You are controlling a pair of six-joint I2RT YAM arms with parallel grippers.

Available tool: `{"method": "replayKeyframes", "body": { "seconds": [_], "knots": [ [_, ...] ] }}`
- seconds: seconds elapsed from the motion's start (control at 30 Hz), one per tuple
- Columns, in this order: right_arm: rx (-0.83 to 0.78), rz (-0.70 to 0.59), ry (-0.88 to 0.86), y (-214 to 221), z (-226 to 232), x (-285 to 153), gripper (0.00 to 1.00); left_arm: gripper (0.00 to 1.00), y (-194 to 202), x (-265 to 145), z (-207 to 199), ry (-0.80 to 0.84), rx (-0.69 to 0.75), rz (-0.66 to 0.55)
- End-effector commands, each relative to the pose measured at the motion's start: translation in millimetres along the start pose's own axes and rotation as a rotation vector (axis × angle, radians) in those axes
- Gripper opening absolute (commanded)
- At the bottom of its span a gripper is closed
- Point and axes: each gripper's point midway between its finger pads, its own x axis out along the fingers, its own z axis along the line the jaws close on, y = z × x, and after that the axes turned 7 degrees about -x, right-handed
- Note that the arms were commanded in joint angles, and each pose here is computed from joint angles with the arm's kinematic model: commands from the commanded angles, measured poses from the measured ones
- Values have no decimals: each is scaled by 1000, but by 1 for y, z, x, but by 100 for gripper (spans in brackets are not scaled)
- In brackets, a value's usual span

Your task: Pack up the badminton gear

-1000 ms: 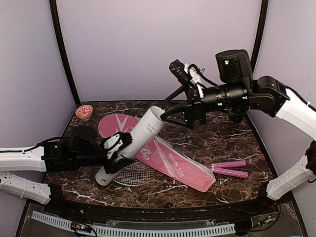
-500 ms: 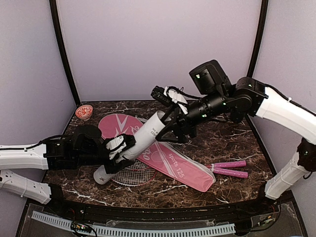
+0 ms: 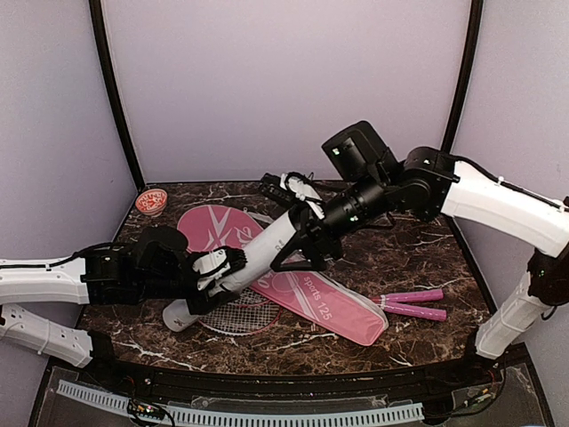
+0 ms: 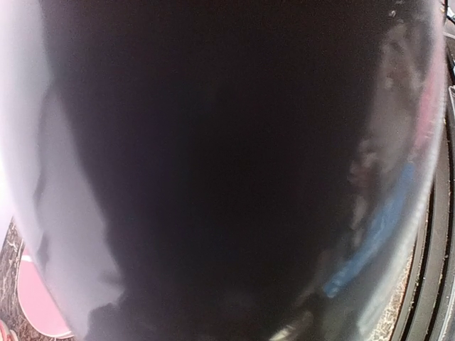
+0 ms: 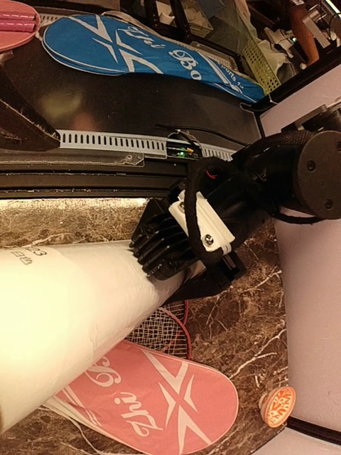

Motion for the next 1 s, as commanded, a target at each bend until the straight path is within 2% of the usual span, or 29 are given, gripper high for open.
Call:
{"method": "replayKeyframes", "body": {
  "seconds": [0.0, 0.23, 0.33, 0.4, 0.53, 0.63, 0.77, 0.9, 0.97],
  "knots": [
    [-50, -156, 63, -33, -3, -49, 69, 41, -17, -9, 11, -57, -3, -63],
    [-33, -449, 283, -59, -32, -153, 68, 41, -4, -13, 16, -91, -27, -43],
    [72, -490, 524, -49, -74, -195, 68, 41, 2, -15, 18, -109, -47, -27],
    [94, -500, 588, -40, -85, -213, 66, 41, 5, -17, 21, -128, -62, -19],
    [93, -403, 648, -14, -95, -208, 66, 41, 15, -21, 39, -232, -97, 13],
    [98, -339, 629, 8, -97, -189, 65, 41, 24, -22, 47, -283, -125, 56],
    [69, -235, 606, 38, -96, -153, 63, 41, 36, -25, 61, -364, -178, 96],
    [30, -122, 587, 63, -103, -109, 62, 42, 49, -37, 92, -515, -261, 141],
    [28, -26, 573, 87, -110, -79, 59, 42, 54, -44, 107, -570, -306, 157]
  ]
}}
